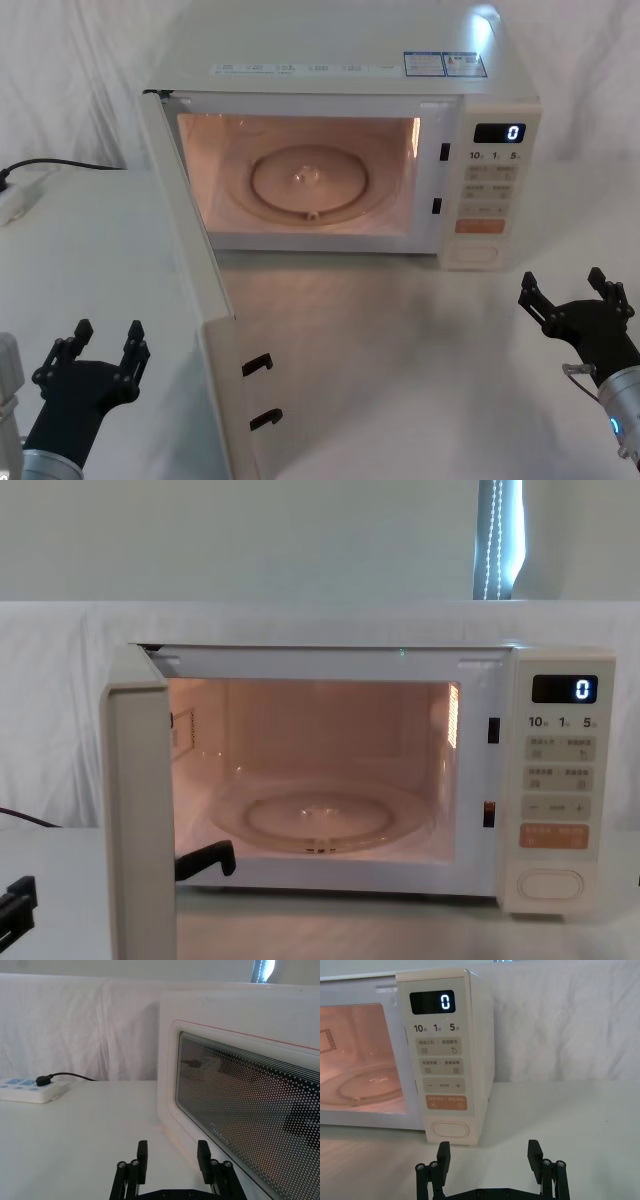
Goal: Press the button to open the microwave door with one hand; close the microwave door with the other hand.
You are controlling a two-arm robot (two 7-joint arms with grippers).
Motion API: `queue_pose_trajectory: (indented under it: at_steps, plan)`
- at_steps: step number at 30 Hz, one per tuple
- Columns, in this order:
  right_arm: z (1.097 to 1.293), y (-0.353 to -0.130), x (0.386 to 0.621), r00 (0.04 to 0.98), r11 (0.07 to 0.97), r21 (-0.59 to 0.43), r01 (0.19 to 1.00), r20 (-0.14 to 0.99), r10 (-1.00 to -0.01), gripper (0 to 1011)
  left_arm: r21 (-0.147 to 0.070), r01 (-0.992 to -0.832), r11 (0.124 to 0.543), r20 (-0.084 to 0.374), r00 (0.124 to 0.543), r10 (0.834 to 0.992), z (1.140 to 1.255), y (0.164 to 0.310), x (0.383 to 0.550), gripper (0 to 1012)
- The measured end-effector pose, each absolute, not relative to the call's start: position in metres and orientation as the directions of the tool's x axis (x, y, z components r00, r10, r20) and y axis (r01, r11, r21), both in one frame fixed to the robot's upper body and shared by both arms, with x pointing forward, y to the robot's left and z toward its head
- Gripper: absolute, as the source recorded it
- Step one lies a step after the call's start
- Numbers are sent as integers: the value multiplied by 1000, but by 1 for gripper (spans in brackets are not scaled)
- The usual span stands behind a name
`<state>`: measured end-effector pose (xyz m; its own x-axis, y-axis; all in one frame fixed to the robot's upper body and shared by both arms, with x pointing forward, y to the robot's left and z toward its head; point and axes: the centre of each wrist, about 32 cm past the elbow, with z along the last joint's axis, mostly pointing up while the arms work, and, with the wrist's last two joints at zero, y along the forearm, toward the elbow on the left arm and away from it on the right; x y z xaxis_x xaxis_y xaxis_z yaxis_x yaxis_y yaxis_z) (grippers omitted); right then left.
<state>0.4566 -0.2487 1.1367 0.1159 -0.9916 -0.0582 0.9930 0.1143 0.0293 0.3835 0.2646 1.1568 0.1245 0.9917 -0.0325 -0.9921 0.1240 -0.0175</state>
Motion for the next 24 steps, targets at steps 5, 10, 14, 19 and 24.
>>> queue_pose_trajectory:
  at_steps: [5, 10, 14, 19, 24]
  plan:
    - [1137, -249, 457, 116, 114, 29, 993, -58, -992, 1002, -17, -992, 124, -33, 124, 992, 1157, 265, 384, 514]
    - [1137, -249, 457, 116, 114, 29, 993, -57, -992, 1002, -18, -992, 124, -33, 125, 992, 1157, 265, 383, 368]
    - [1137, -249, 457, 116, 114, 29, 993, -57, -992, 1002, -18, -992, 124, -33, 124, 992, 1157, 265, 384, 225]
    - [1137, -249, 457, 116, 114, 29, 993, -57, -992, 1002, -18, -992, 124, -33, 124, 992, 1157, 265, 384, 51]
    - [1137, -249, 457, 116, 114, 29, 993, -57, -992, 1002, -18, -992, 124, -33, 125, 992, 1157, 265, 384, 0]
